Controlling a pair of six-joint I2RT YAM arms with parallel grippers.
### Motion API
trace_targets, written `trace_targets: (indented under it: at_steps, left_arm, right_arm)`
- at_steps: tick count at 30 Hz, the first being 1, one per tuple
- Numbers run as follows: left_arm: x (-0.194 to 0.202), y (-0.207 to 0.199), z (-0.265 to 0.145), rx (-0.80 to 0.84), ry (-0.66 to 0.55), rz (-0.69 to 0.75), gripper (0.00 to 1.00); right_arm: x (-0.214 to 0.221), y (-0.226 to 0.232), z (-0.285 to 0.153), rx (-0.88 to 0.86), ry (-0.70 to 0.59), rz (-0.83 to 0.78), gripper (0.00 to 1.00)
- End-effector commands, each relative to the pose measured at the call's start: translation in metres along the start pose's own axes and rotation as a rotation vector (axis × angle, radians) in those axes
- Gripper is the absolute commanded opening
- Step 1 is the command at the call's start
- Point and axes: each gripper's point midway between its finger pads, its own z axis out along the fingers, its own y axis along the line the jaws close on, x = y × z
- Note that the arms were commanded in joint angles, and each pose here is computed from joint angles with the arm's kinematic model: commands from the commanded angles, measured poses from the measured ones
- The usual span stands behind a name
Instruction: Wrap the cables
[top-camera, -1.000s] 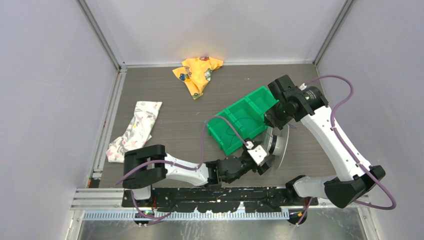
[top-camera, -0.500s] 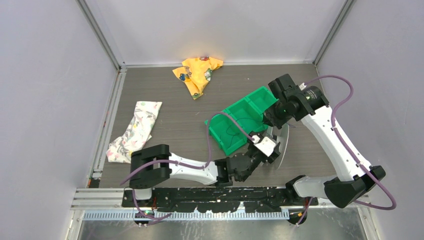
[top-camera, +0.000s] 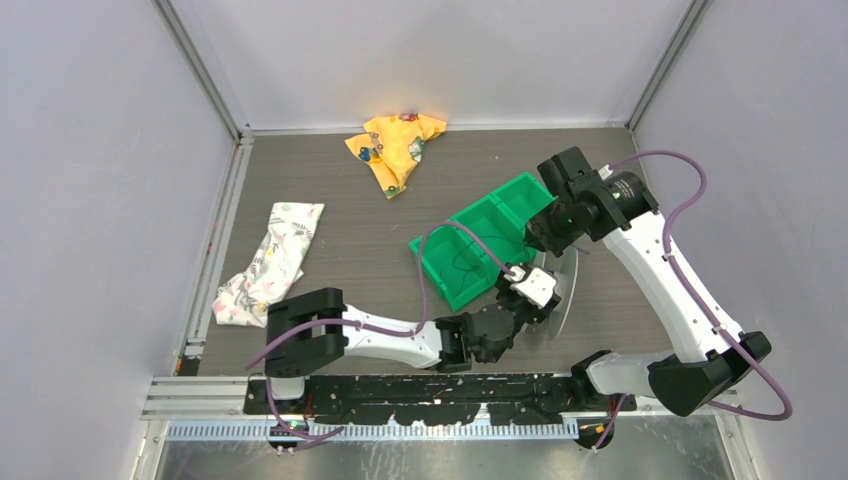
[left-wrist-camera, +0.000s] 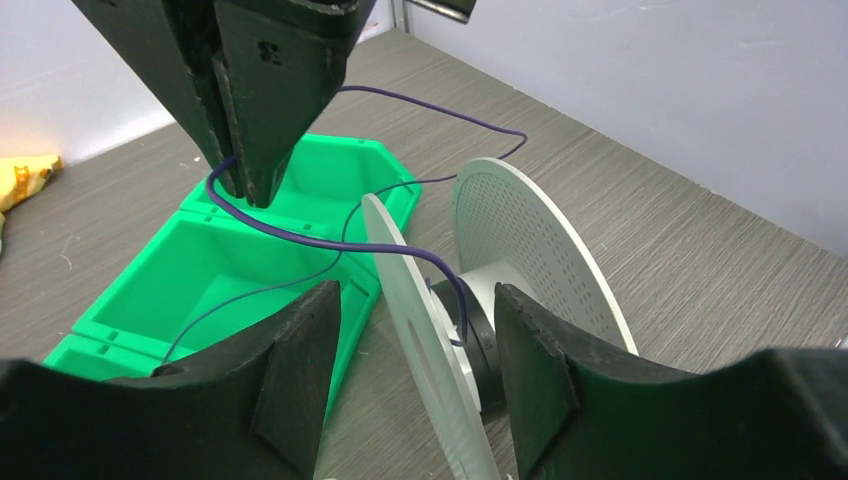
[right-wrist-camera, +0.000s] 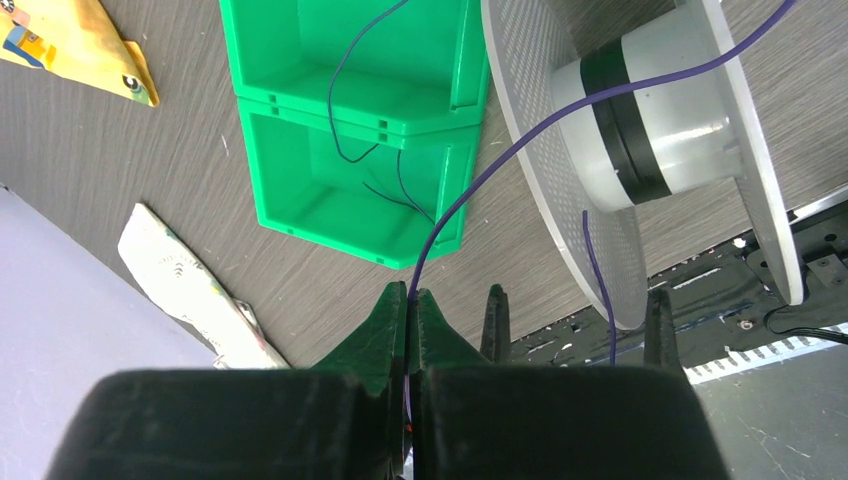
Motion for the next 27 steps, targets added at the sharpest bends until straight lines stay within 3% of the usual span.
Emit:
trace_targets:
  at_steps: [1, 5, 10, 19, 27]
  left_arm:
    - [-0.007, 0.001, 0.009, -0.041, -0.008, -0.085, 0.59]
    - [-0.007, -0.001, 0.011, -0.041, -0.008, -0.088, 0.61]
    - [-0.001, -0.002, 0.015, -0.056, -0.004, -0.099, 0.57]
    - [0.000, 0.004, 0.017, -0.088, -0.014, -0.118, 0.46]
    - [0.002, 0.006, 0.019, -0.099, -0.014, -0.126, 0.29]
  right_arm:
    - [-0.006, 0.010, -0.015, -0.071, -0.021, 0.030, 0.00]
    - [-0.007, 0.010, -0.016, -0.075, -0.026, 0.027, 0.00]
    - [-0.009, 0.010, -0.016, -0.075, -0.031, 0.027, 0.00]
    - [-0.008, 0.008, -0.014, -0.069, -0.027, 0.030, 0.00]
    - [-0.008, 0.007, -0.013, -0.068, -0.025, 0.033, 0.00]
